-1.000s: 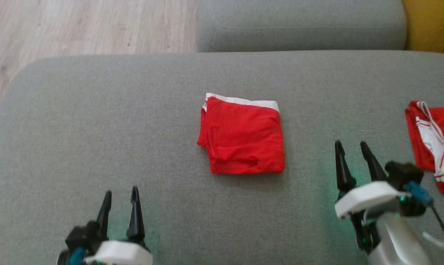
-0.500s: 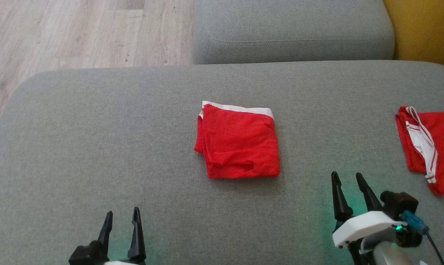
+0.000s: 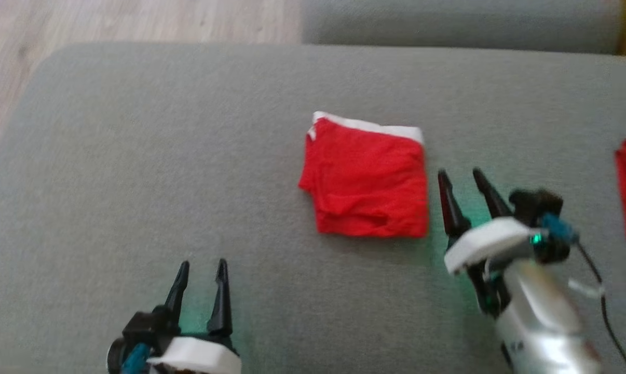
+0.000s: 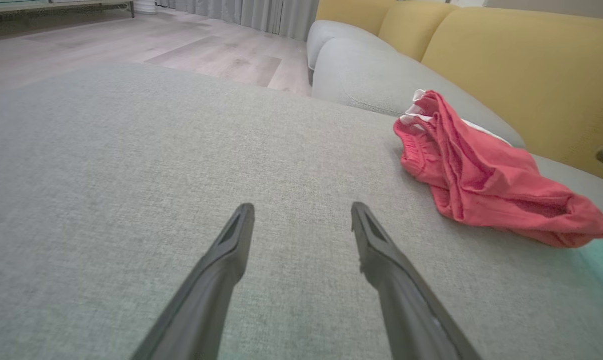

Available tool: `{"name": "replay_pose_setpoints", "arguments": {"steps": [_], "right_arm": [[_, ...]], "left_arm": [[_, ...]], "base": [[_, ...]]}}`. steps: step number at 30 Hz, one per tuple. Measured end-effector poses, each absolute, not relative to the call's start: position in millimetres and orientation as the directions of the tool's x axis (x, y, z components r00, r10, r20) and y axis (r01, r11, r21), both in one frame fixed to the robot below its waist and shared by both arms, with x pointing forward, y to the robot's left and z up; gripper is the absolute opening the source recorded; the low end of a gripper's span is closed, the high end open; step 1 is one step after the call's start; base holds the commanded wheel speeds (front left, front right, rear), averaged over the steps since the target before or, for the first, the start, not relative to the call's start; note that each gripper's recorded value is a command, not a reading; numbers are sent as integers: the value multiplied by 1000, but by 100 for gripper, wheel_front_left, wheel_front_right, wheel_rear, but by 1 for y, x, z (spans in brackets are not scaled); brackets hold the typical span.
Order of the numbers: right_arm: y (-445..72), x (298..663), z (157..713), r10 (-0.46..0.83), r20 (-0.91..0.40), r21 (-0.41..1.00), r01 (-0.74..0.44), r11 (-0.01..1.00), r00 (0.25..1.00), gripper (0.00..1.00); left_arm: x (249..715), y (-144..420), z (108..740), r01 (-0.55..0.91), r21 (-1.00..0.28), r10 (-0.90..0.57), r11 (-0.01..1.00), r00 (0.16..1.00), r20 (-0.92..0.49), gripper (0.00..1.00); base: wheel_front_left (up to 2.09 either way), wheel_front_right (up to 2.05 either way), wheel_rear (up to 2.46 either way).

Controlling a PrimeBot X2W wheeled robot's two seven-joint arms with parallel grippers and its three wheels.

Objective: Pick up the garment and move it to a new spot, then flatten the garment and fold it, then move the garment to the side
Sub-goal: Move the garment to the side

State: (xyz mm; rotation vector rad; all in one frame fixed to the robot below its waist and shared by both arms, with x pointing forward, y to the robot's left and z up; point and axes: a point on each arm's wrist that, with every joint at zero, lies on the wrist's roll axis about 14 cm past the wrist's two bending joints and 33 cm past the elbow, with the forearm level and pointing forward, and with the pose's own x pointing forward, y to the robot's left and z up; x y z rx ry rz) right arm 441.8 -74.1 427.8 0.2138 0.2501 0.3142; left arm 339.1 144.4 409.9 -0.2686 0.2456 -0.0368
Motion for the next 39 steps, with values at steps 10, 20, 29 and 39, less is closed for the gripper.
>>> {"name": "replay_pose_setpoints", "arguments": {"steps": [10, 20, 29, 39], "right_arm": [[-44, 459, 364, 389, -432, 227, -320, 920, 813, 54], [-52, 466, 374, 381, -387, 199, -327, 924, 840, 0], [-121, 441, 390, 229, -352, 206, -163, 965, 908, 0], [-209, 382, 399, -2, -343, 189, 71, 979, 939, 0]], "left_arm": [[335, 165, 394, -89, -270, 6, 959, 956, -294, 100], [350, 151, 398, -37, -286, -44, 958, 961, -272, 100], [382, 79, 417, 208, -327, -279, 922, 942, -188, 100], [387, -29, 429, 510, -349, -579, 786, 806, -127, 100]], "base": [[0, 0, 0], [0, 0, 0], [0, 0, 0], [0, 0, 0]]}}
